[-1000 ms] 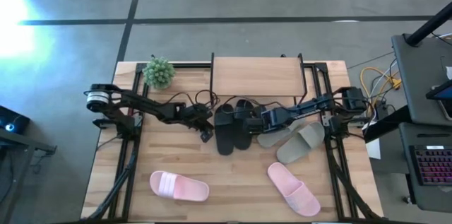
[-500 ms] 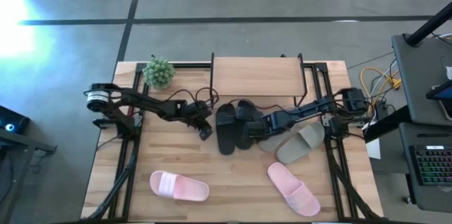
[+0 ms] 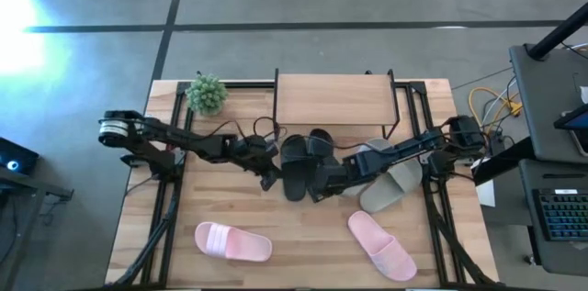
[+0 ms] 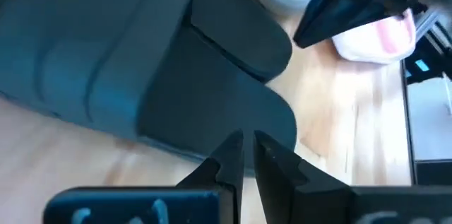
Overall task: Pick and place slides into the shelf
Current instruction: Adjust the black slippers
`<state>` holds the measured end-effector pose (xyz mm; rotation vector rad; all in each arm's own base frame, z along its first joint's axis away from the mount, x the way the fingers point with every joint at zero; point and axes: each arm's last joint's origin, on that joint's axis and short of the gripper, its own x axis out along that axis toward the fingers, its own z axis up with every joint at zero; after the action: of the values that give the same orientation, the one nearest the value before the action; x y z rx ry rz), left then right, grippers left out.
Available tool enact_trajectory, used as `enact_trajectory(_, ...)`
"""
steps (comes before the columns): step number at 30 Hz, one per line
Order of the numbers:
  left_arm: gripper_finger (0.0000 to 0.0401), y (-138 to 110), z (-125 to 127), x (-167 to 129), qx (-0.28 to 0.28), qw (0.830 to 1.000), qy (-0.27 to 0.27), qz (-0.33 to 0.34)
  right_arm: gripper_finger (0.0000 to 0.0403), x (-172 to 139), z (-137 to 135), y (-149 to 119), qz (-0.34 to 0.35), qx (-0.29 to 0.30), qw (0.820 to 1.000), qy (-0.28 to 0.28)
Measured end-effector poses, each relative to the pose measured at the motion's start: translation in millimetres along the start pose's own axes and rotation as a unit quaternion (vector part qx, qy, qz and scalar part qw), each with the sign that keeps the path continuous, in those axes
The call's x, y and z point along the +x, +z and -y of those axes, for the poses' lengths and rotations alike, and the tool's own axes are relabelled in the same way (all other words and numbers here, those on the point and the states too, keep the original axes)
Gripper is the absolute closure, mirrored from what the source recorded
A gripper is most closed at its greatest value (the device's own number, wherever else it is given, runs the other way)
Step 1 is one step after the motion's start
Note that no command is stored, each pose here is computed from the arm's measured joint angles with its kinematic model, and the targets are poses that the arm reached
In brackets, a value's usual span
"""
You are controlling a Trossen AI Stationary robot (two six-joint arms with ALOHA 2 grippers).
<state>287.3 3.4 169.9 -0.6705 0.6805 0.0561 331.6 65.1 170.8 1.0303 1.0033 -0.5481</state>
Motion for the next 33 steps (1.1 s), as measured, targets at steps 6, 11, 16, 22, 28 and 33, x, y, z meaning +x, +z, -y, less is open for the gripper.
enact_trajectory(6,0.0383,2,-4,32,0.016,1.0,0.01,-0.015,0.039,0,-4,1,0.012,0.012,1.0,0.018)
enact_trajectory(11,0.0383,6,-6,53,0.038,0.999,0.019,-0.027,0.039,0,-4,2,0.046,0.014,0.999,0.006)
enact_trajectory(16,0.0383,8,-6,60,0.037,0.999,0.021,-0.031,0.039,1,-2,4,0.084,0.027,0.996,-0.007)
enact_trajectory(22,0.0383,8,-7,59,0.048,0.998,0.026,-0.03,0.039,13,2,-2,0.078,0.018,0.996,-0.029)
enact_trajectory(28,0.0383,8,-8,58,0.049,0.998,0.034,-0.028,0.039,29,3,-11,0.044,0.014,0.998,-0.035)
enact_trajectory(33,0.0383,8,-8,58,0.052,0.997,0.042,-0.025,0.039,24,-1,-15,0.033,0.013,0.999,-0.023)
